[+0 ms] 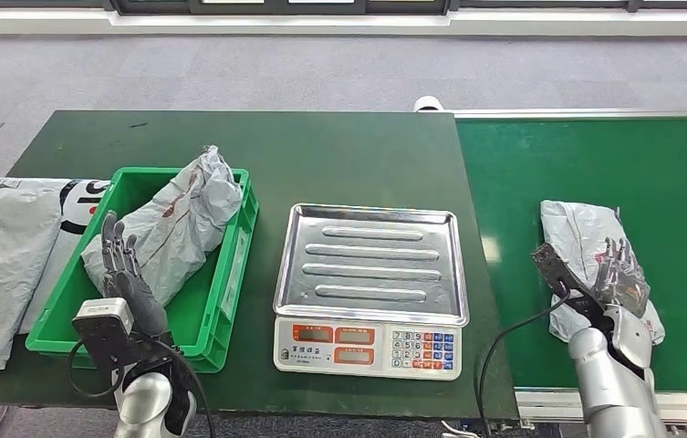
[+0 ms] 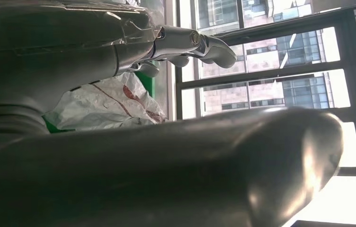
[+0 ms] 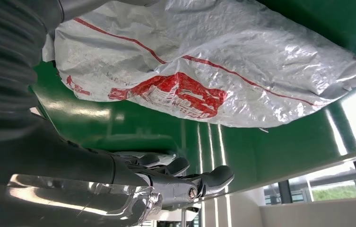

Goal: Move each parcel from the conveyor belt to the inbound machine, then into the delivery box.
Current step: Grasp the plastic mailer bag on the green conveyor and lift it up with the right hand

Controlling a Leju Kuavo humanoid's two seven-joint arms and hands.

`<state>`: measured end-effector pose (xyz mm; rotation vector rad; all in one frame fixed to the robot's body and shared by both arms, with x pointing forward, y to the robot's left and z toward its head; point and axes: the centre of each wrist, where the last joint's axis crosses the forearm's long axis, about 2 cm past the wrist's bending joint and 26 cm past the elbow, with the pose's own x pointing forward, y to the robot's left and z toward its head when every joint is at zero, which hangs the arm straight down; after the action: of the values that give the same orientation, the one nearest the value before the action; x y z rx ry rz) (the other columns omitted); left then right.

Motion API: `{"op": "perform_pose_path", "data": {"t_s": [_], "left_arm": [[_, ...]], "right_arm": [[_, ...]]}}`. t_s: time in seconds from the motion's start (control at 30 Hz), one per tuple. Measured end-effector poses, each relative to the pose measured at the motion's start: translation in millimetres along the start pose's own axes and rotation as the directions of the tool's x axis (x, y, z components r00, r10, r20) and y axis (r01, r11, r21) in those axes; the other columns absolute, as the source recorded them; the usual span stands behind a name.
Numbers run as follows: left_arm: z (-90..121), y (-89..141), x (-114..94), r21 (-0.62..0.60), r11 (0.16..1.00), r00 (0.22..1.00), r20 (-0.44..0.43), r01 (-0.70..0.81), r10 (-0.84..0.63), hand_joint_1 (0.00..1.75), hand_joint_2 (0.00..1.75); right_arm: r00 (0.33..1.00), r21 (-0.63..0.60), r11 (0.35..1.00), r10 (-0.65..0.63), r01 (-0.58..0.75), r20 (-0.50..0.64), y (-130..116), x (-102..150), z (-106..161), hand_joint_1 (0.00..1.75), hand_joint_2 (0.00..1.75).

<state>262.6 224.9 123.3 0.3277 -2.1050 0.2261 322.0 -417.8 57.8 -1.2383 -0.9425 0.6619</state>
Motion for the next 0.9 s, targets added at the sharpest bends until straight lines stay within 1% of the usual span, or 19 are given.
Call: {"op": "perform_pose_path", "data": {"t_s": [0.17, 0.3, 0.43, 0.6, 0.73, 0.9], "left_arm": [[1.3, 0.2, 0.3, 0.0, 1.0, 1.0, -0.002, -0.001, 0.001, 0.0, 0.0], [3.2, 0.2, -0.1, -0.004, 1.0, 1.0, -0.01, -0.012, 0.012, 0.0, 0.0], [7.7, 0.8, -2.0, -0.005, 0.999, 0.999, -0.02, -0.032, 0.032, 0.0, 0.0], [11.0, 0.9, -4.0, -0.011, 0.999, 0.999, -0.028, -0.041, 0.04, 0.0, 0.0], [8.9, -1.7, -4.7, -0.025, 0.999, 0.999, -0.033, -0.042, 0.041, 0.0, 0.0], [2.0, -7.8, -5.3, -0.067, 0.998, 0.999, -0.037, -0.012, 0.009, 0.0, 0.0]], "right_arm": [[1.0, 0.025, 1.0, 0.011, -0.011, -0.023, 2.0, -3.1, -3.2, 0.0, 1.75], [0.993, 0.07, 0.996, 0.065, -0.058, -0.101, -5.3, -11.5, -14.9, 0.0, 1.75], [0.971, 0.124, 0.988, 0.118, -0.093, -0.209, -20.3, -35.3, -31.0, 0.0, 1.75], [0.946, 0.15, 0.984, 0.136, -0.095, -0.295, -27.0, -61.7, -35.0, 0.0, 1.75], [0.929, 0.258, 0.964, 0.154, -0.067, -0.336, -21.9, -71.3, -31.6, 0.0, 1.75], [0.92, 0.409, 0.912, 0.175, -0.017, -0.351, -3.0, -72.3, -18.3, 0.0, 1.75]]}}
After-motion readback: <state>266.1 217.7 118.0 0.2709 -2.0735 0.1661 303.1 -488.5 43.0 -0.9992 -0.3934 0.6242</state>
